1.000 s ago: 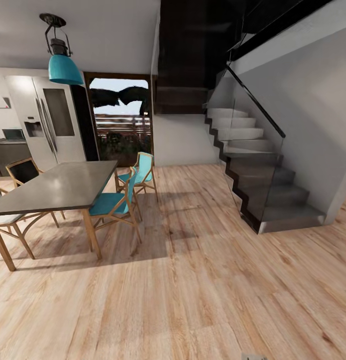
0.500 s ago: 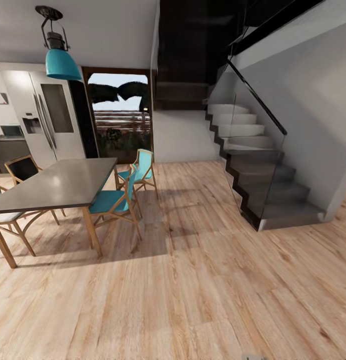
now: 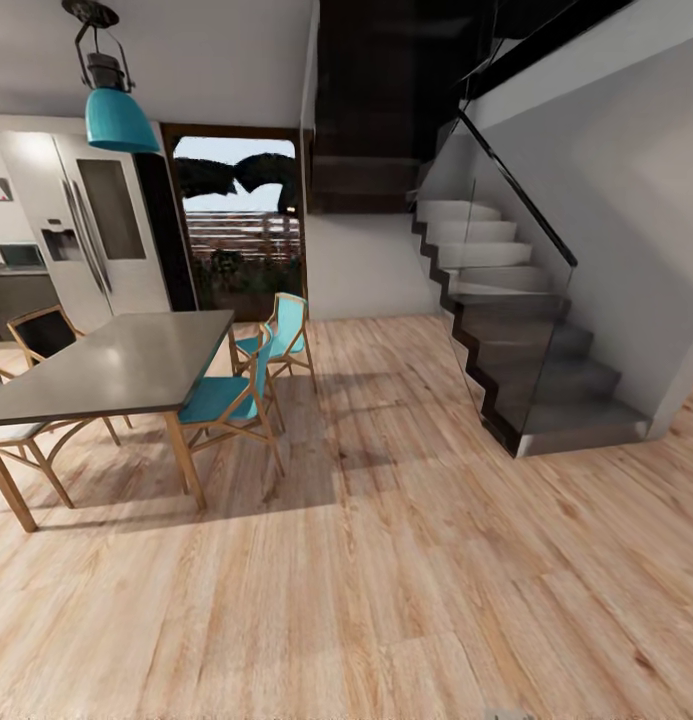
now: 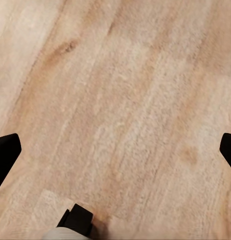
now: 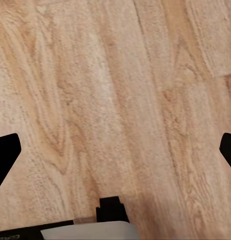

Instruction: Place each of the two pumpkins and all three candles from the living room inside a cabinet in the living room (use any cabinet), then make sure every cabinet is closed, and position the cauldron so it is next to a table in the living room.

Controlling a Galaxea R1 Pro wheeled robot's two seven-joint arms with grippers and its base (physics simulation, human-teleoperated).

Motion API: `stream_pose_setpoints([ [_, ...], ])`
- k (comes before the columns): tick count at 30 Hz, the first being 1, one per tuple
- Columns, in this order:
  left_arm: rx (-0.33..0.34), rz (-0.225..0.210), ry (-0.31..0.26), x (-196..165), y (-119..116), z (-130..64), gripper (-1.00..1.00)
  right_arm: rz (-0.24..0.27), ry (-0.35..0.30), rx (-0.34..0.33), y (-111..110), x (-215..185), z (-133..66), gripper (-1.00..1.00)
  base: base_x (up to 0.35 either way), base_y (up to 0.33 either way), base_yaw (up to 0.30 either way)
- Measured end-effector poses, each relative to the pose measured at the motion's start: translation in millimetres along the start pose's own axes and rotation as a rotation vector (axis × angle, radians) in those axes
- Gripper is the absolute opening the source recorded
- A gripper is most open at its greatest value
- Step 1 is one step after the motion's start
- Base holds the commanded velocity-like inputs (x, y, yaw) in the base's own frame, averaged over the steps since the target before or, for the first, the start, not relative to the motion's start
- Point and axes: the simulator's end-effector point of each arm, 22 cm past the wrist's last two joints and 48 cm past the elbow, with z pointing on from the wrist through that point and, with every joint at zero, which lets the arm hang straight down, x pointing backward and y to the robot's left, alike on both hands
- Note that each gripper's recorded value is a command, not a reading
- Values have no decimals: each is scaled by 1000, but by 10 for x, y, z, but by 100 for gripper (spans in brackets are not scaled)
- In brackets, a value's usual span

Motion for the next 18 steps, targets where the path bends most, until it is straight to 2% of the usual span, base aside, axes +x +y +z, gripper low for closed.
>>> stream_pose_setpoints([
  [6,-3,3,12,10,3,-74,100,-2,6,2,-15,-10,-70,100,0,0,0],
  [11,-8,6,21,13,26,-132,100,0,-24,3,-25,-87,-127,100,0,0,0],
  [18,-10,8,29,2,27,-223,100,-3,-33,4,-38,-142,-218,100,0,0,0],
])
